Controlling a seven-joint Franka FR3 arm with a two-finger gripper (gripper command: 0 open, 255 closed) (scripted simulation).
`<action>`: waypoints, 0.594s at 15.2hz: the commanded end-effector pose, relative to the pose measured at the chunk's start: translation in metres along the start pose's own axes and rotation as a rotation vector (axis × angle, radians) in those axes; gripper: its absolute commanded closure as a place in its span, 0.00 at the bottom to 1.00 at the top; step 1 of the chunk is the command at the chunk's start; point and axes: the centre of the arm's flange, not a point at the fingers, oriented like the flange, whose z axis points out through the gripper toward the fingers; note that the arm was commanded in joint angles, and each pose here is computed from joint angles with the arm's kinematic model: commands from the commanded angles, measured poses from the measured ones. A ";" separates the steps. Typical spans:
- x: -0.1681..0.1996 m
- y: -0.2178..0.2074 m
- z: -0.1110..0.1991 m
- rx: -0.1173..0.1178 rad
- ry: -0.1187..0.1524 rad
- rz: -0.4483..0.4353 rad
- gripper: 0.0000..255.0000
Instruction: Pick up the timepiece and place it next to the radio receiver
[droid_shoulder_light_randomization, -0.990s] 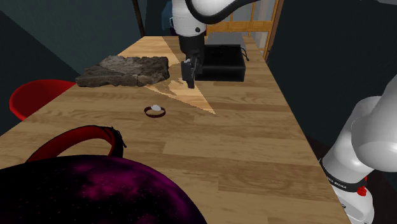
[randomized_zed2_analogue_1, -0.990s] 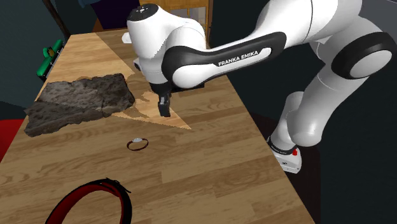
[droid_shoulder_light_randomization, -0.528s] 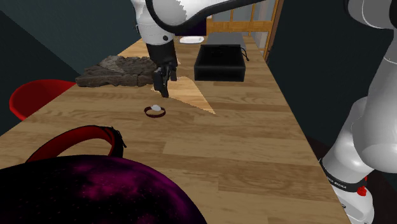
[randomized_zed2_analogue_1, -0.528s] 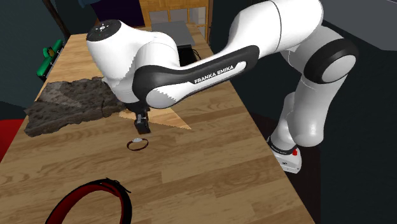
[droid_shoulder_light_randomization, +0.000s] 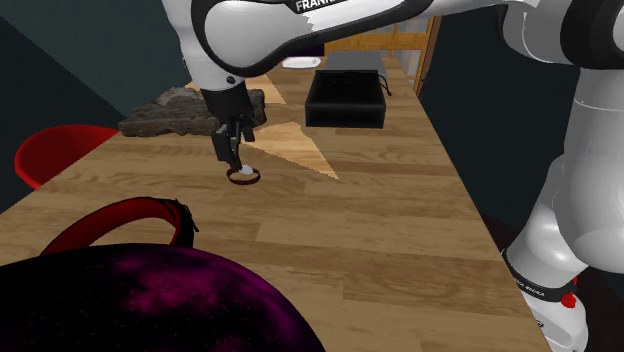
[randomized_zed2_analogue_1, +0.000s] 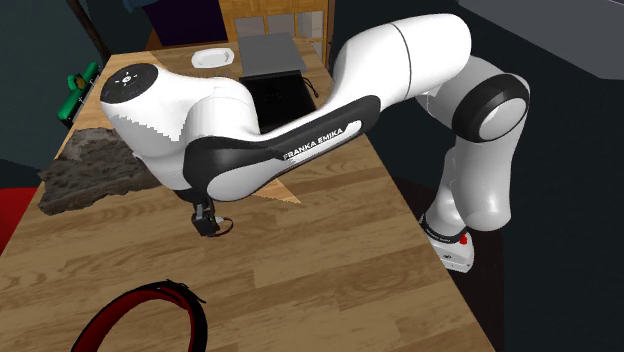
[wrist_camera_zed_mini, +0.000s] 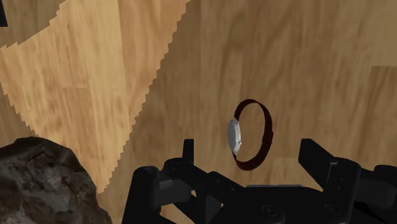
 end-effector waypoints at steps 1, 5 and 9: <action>0.001 0.000 0.011 0.000 0.001 -0.001 0.00; 0.001 0.000 0.025 0.000 0.001 -0.001 0.00; 0.001 0.000 0.025 0.000 0.001 -0.001 0.00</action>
